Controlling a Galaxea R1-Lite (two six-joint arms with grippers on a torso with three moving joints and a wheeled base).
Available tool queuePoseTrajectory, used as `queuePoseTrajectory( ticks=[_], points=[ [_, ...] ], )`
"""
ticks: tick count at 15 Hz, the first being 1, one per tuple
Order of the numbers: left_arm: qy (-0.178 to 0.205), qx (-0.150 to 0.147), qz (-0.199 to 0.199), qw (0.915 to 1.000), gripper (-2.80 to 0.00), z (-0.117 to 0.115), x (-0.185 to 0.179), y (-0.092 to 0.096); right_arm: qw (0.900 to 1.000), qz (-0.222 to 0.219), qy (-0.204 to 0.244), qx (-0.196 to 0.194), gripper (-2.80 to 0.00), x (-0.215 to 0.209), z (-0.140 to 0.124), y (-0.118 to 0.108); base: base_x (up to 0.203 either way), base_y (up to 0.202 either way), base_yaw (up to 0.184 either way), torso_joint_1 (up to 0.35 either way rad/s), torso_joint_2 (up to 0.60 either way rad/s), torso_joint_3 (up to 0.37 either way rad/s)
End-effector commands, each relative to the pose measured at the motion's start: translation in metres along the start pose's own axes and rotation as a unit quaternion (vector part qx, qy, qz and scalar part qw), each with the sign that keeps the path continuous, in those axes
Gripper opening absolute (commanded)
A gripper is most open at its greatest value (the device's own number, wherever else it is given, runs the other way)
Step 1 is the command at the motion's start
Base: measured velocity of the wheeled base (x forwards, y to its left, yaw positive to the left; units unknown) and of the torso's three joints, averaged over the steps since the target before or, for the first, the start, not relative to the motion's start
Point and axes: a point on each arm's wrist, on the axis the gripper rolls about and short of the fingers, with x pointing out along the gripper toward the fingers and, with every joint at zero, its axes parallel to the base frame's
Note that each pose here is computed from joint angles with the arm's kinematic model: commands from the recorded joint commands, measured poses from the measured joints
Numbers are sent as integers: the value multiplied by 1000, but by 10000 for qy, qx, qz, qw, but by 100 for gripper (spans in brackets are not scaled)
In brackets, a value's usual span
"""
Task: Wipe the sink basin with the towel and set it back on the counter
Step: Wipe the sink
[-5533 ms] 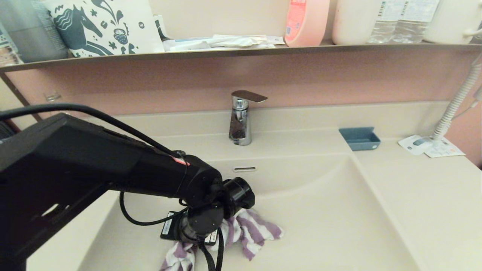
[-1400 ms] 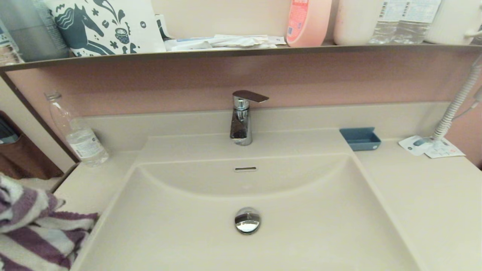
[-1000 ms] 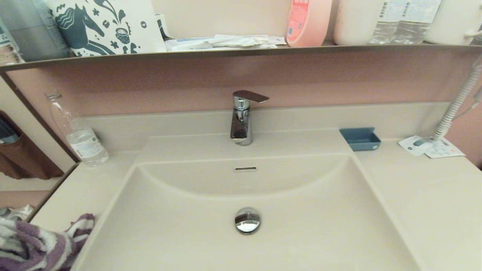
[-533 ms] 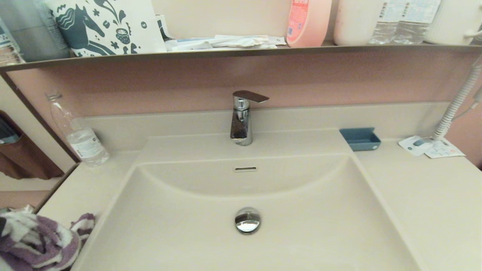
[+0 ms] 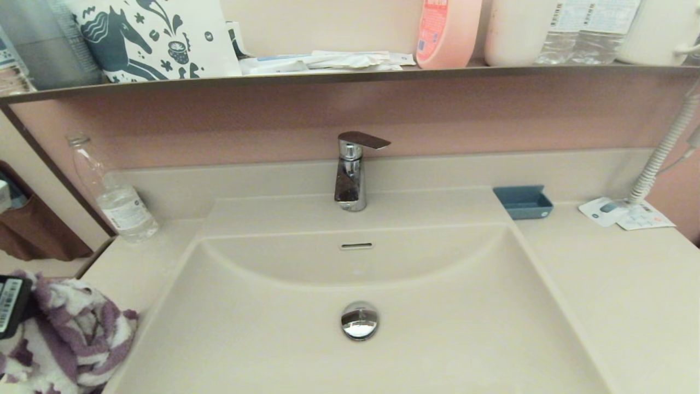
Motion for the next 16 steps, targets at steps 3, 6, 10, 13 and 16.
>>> queuePoseTrajectory(
  ticks=[3, 6, 10, 13, 16],
  points=[
    [647, -450, -641, 9948, 0, 2, 21, 15, 10000, 1, 4, 2, -280, 0, 0, 0, 0, 0, 0, 0, 0, 0],
    [764, -577, -1146, 9888, 0, 1, 30, 35, 10000, 1, 1, -1, -280, 0, 0, 0, 0, 0, 0, 0, 0, 0],
    [728, -645, -2142, 9719, 0, -8, 39, 41, 10000, 1, 0, 0, -280, 0, 0, 0, 0, 0, 0, 0, 0, 0],
    [684, -855, -2680, 9572, 0, -8, 48, 44, 10000, 1, 0, 2, -280, 0, 0, 0, 0, 0, 0, 0, 0, 0],
    [530, -468, -2578, 9636, 0, -7, 50, 52, 10000, 1, 0, 2, -280, 0, 0, 0, 0, 0, 0, 0, 0, 0]
  ],
)
